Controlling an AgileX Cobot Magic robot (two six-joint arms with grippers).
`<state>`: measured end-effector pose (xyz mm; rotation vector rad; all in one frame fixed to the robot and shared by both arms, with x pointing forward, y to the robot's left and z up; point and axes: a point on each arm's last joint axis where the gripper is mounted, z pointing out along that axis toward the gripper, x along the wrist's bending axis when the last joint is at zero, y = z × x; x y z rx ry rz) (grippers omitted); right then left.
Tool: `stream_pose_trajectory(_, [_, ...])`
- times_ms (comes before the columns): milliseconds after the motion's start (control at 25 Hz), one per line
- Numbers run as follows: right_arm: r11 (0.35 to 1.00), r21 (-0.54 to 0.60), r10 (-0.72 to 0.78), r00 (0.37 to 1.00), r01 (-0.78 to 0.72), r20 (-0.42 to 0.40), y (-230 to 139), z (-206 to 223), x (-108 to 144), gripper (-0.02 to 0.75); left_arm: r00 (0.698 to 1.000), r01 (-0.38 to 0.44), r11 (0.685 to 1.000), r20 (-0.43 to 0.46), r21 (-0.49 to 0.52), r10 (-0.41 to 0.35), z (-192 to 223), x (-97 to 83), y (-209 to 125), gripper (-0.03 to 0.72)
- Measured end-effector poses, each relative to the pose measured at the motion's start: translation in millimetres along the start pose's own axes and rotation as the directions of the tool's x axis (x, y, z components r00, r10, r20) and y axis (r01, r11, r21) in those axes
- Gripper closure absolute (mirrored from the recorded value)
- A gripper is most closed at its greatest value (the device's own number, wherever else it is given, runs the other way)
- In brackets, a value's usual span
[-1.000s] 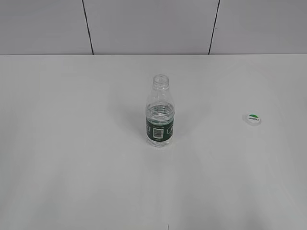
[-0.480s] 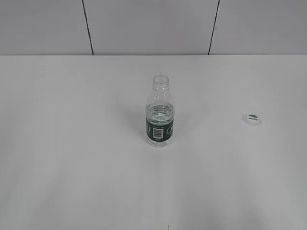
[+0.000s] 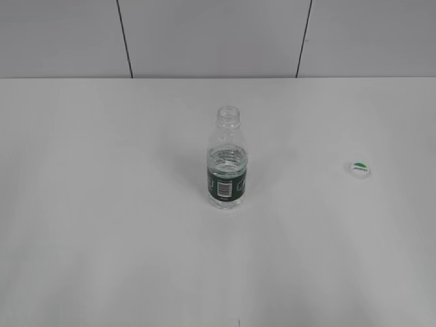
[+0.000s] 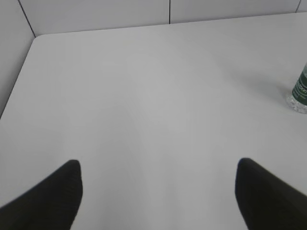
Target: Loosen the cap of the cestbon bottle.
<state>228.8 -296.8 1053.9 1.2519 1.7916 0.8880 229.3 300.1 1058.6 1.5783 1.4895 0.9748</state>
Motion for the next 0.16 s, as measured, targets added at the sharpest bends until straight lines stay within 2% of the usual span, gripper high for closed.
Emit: stream_pose_trajectory(160, [1.000, 0.000, 0.000, 1.000, 0.000, 0.000, 0.0, 0.0, 0.0, 0.148, 1.000, 0.000, 1.000, -0.001, 0.000, 0.000, 0.0, 0.1, 0.0, 0.095])
